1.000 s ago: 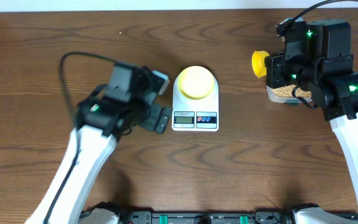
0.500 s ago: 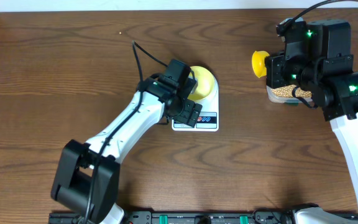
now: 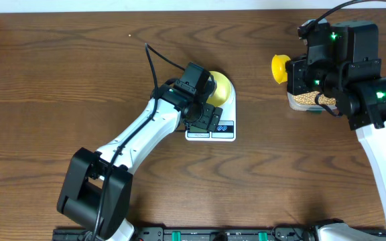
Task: Scoop item into bowl and weigh 50g on scale
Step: 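Move the left gripper back over the scale's button panel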
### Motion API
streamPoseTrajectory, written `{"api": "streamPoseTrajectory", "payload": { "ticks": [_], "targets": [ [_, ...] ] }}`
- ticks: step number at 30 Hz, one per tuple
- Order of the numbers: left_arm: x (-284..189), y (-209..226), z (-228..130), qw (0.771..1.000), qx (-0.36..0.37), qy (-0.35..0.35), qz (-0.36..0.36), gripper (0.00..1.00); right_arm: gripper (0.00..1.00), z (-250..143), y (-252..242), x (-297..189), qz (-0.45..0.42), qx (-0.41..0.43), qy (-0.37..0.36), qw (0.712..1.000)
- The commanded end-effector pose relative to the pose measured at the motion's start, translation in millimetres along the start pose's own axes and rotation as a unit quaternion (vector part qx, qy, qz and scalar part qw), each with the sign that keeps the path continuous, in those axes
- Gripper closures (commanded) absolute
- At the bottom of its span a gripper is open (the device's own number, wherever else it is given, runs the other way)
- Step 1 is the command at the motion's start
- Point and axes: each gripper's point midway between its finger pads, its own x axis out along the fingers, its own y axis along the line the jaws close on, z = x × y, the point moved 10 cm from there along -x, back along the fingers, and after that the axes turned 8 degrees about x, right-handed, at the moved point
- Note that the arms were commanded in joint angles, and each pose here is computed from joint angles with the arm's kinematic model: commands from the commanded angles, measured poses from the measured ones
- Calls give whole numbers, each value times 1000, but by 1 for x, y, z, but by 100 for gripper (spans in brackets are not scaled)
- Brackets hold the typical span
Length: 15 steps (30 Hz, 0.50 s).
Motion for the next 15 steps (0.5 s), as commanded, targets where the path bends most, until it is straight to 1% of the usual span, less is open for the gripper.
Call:
{"api": "streamPoseTrajectory", "payload": {
  "ticks": [1,4,9,12,15],
  "targets": [
    [1,-1,-2,1000,-26,7,2,7,99,2,3,-3,2,-5,-8,1000],
    [1,5,-5,996,-79,10,39,7,99,3,3,-3,2,-5,-10,1000],
    [1,12,-5,987,-126,1,96,7,99,3,3,-3,2,-5,-10,1000],
    [2,12,-5,983,-134,-3,122,7,99,3,3,-3,2,-5,-10,1000],
    [6,7,-6,981,-123,-2,147,7,99,3,3,-3,2,-5,-9,1000]
  ]
}}
